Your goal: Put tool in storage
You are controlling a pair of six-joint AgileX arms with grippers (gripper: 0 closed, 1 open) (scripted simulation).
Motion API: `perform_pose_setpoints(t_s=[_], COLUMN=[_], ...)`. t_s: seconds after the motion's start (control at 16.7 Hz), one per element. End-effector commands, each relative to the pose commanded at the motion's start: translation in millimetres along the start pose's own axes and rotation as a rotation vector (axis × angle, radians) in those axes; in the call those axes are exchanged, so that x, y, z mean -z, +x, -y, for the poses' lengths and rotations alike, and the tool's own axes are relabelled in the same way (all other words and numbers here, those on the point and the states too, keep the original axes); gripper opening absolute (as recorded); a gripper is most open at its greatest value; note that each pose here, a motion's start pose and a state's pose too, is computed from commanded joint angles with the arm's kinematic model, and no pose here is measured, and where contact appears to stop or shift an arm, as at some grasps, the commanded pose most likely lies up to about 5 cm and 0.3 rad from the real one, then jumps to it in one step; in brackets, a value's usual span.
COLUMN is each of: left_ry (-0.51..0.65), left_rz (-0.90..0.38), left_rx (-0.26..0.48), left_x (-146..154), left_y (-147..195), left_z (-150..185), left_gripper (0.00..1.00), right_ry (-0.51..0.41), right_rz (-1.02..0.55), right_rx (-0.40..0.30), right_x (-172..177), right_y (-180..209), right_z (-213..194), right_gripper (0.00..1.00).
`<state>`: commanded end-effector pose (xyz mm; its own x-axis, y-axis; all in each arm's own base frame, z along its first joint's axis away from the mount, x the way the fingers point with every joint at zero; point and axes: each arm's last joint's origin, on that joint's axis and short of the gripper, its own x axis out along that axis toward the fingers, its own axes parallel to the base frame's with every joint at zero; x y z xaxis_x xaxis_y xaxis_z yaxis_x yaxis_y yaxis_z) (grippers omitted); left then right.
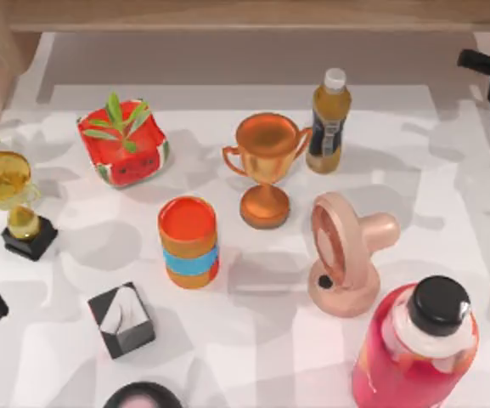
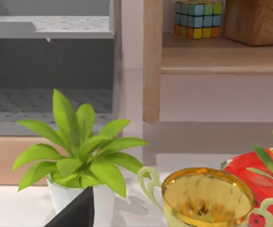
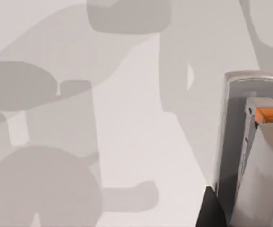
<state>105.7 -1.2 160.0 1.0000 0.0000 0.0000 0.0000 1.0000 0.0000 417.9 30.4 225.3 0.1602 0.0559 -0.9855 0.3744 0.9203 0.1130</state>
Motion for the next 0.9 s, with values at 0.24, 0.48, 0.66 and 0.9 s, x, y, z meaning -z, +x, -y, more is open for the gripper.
perform_pose_setpoints(t_s=[0.24,0.48,0.66,0.9], left_ry=[0.0,0.0,0.0,0.0], left_rz=[0.0,0.0,0.0,0.0], left_rx=[0.0,0.0,0.0,0.0], left_x=[0.0,0.0,0.0,0.0], left_y=[0.0,0.0,0.0,0.0], left_z=[0.0,0.0,0.0,0.0], left_gripper=[1.0,1.0,1.0,1.0], right_ry=[0.037,0.025,-0.056,-0.232], right_rz=[0.129,0.172,0.123,-0.023], right_rx=[-0.044,-0.006,0.032,0.061], right_x=[-33.5,-77.8,-108.2,-129.7], right_y=[-68.1,-78.1,-47.6,17.4], right_z=[48.0,114.5,155.7,179.4], right_gripper=[0.0,0.0,0.0,0.0])
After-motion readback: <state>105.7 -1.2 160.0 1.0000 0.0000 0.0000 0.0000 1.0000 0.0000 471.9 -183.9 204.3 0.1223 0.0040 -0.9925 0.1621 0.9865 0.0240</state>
